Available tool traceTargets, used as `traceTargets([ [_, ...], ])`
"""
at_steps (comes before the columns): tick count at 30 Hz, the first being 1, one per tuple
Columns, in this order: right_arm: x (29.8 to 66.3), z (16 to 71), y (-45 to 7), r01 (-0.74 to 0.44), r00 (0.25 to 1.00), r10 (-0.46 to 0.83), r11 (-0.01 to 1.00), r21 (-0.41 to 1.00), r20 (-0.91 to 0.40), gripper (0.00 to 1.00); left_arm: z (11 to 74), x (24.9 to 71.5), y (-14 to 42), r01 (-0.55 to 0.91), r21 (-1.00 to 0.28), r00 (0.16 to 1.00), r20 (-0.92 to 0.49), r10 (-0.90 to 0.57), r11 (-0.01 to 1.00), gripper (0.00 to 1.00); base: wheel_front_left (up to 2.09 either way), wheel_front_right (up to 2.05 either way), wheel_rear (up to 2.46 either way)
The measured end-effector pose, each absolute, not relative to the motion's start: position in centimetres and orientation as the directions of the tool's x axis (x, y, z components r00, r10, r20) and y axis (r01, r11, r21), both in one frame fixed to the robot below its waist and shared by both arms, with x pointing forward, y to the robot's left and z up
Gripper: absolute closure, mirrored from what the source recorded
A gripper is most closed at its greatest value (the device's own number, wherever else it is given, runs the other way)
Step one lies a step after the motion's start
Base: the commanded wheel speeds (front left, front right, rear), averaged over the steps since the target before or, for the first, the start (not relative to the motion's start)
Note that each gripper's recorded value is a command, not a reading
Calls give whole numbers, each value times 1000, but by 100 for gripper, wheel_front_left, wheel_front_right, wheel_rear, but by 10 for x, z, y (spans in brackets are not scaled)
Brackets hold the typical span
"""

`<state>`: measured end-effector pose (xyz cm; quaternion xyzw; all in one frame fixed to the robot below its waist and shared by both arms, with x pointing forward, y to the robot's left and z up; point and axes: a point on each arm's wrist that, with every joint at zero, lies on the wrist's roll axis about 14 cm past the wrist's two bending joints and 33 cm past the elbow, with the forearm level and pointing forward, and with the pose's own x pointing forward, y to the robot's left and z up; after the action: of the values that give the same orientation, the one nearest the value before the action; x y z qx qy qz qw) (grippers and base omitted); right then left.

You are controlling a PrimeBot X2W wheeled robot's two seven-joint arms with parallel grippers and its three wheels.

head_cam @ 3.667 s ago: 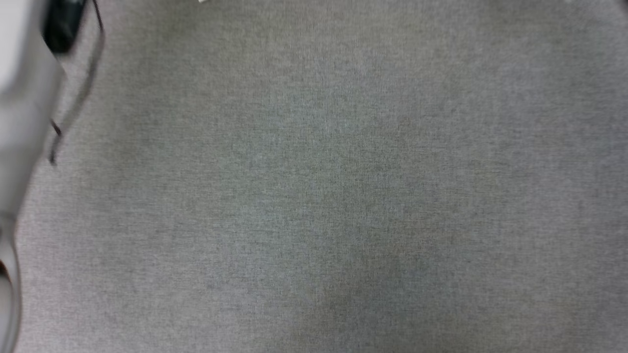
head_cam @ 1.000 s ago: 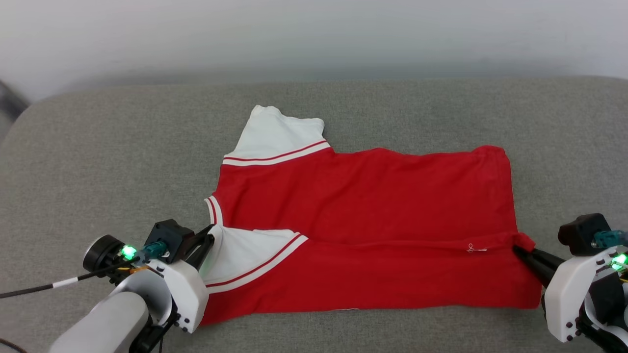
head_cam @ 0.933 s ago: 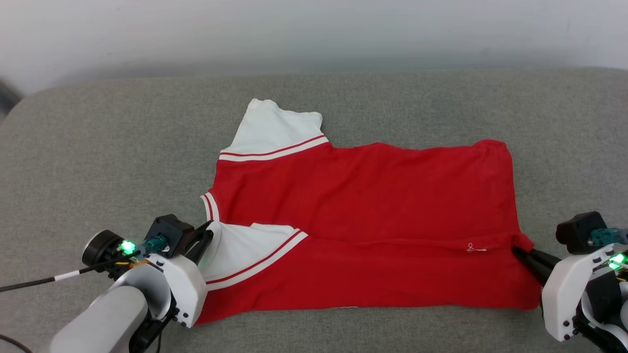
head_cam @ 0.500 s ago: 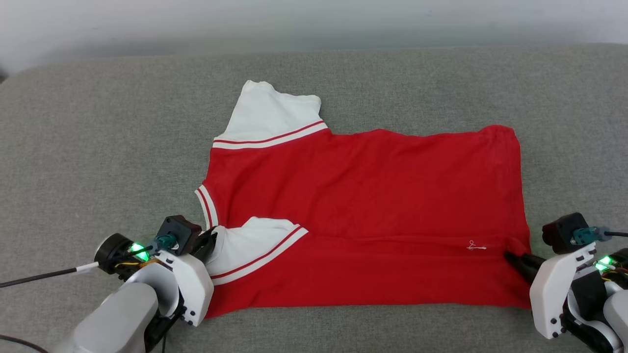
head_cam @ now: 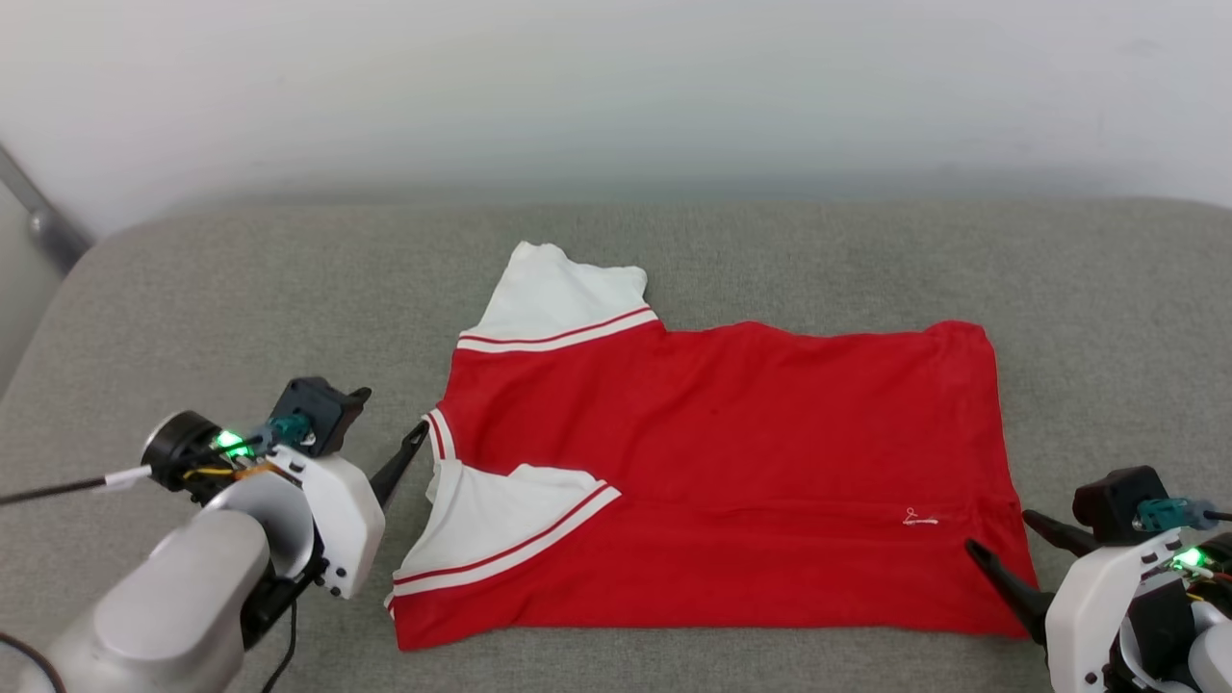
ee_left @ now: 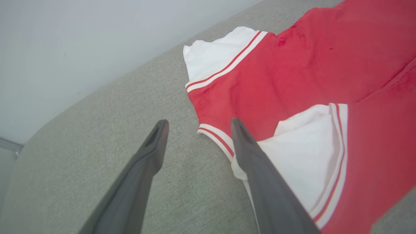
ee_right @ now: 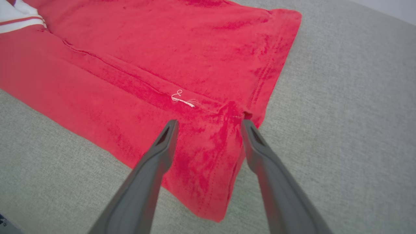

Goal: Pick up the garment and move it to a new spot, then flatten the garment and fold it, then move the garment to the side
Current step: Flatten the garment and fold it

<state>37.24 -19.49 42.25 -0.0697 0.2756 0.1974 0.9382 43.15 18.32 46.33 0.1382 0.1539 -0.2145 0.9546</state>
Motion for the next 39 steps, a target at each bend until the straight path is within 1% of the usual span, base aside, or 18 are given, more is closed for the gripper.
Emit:
traceTargets([
  [3, 369, 430, -192, -411, 779, 338, 911, -24, -528, 0, 480, 432, 186, 460, 230, 856, -371, -360, 858, 0, 0, 0, 0],
  [5, 368, 433, -190, -413, 783, 342, 911, -23, -521, 0, 485, 431, 185, 471, 219, 837, -418, -354, 855, 0, 0, 0, 0],
  [9, 368, 437, -191, -407, 790, 335, 913, -30, -513, 0, 478, 420, 177, 513, 160, 751, -559, -351, 843, 0, 0, 0, 0],
  [12, 367, 436, -187, -409, 787, 339, 912, -24, -515, 0, 469, 409, 170, 540, 96, 664, -659, -354, 836, 0, 0, 0, 0],
  [16, 364, 433, -186, -409, 781, 339, 912, -18, -525, 0, 450, 391, 174, 575, 76, 534, -789, -303, 815, 0, 0, 0, 0],
  [19, 363, 432, -185, -410, 775, 339, 912, -16, -533, 0, 438, 379, 174, 599, 60, 443, -855, -269, 798, 0, 0, 0, 0],
  [22, 364, 432, -187, -405, 777, 334, 914, -18, -534, 0, 428, 370, 173, 606, 17, 361, -897, -255, 796, 0, 0, 0, 0],
  [23, 364, 430, -189, -400, 775, 329, 916, -17, -540, 0, 416, 361, 169, 622, -10, 289, -926, -242, 783, 0, 0, 0, 0],
  [26, 365, 428, -191, -392, 773, 323, 920, -11, -546, 0, 403, 353, 165, 632, -33, 233, -945, -231, 774, 0, 0, 0, 0],
  [32, 367, 421, -193, -386, 763, 316, 923, -5, -564, 0, 379, 345, 168, 630, -40, 157, -971, -178, 776, 0, 0, 0, 0],
  [34, 369, 422, -193, -384, 766, 315, 923, -4, -561, 0, 375, 346, 168, 635, -37, 153, -973, -172, 772, 0, 0, 0, 0],
  [35, 371, 424, -194, -381, 772, 314, 924, -7, -553, 0, 375, 346, 168, 633, -39, 151, -973, -173, 773, 7, 0, 0, 0],
  [36, 373, 426, -195, -380, 777, 313, 925, -11, -547, 0, 374, 347, 167, 632, -40, 152, -973, -174, 774, 81, 0, 0, 0],
  [37, 375, 429, -195, -382, 781, 313, 924, -16, -540, 0, 374, 346, 167, 635, -41, 150, -973, -175, 772, 100, 0, 0, 0],
  [39, 378, 435, -195, -387, 787, 314, 922, -28, -531, 0, 374, 344, 165, 638, -44, 148, -973, -179, 769, 100, 0, 0, 0],
])
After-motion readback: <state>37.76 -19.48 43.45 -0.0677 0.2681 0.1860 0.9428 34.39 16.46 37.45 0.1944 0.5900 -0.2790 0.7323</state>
